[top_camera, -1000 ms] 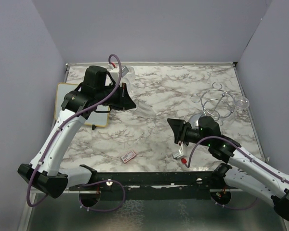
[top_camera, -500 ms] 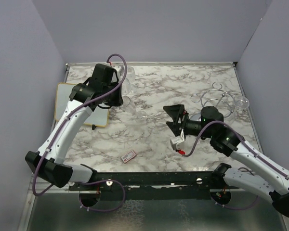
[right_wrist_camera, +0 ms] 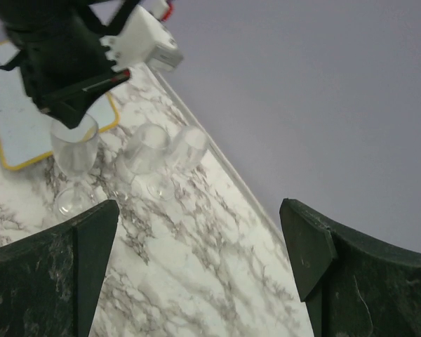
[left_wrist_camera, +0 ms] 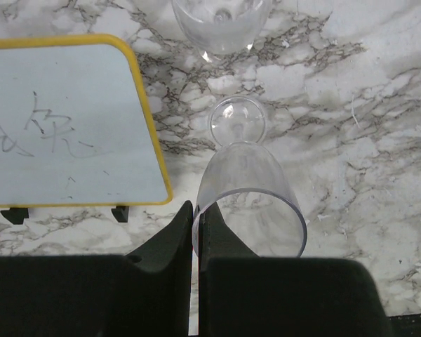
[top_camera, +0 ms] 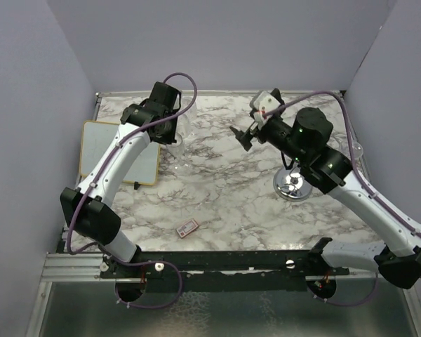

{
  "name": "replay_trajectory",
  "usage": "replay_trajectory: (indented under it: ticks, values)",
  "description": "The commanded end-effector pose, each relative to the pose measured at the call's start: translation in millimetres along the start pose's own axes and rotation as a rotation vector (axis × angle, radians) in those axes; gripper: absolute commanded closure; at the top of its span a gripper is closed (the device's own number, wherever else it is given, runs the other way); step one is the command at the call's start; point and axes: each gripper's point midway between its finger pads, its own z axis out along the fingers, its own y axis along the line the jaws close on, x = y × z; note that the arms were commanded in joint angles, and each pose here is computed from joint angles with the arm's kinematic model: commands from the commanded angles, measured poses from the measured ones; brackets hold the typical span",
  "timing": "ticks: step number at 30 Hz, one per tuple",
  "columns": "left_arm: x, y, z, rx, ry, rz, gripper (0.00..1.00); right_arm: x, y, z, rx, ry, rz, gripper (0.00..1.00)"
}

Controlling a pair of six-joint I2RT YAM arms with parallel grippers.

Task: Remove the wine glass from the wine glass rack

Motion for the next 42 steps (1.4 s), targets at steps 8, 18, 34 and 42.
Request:
replay_trajectory:
  ticks: [8,18,34,42]
  values:
    - [-28,9,18,-0.029,0.007,-0.004,1.00,46,-33,1,0.245,0.370,0.282,0.00]
    - [-27,11,20,-0.037,0.018,-0.004,0.73,3,-42,-20,0.236,0.249,0.330,0.00]
    - [-80,-8,-64,0.131,-0.261,-0.087,0.28,-41,-50,-66,0.238,0.125,0.386,0.00]
    - [-81,-105,-141,0.698,-0.530,-0.126,0.15,-66,-47,-103,0.222,-0.001,0.442,0.00]
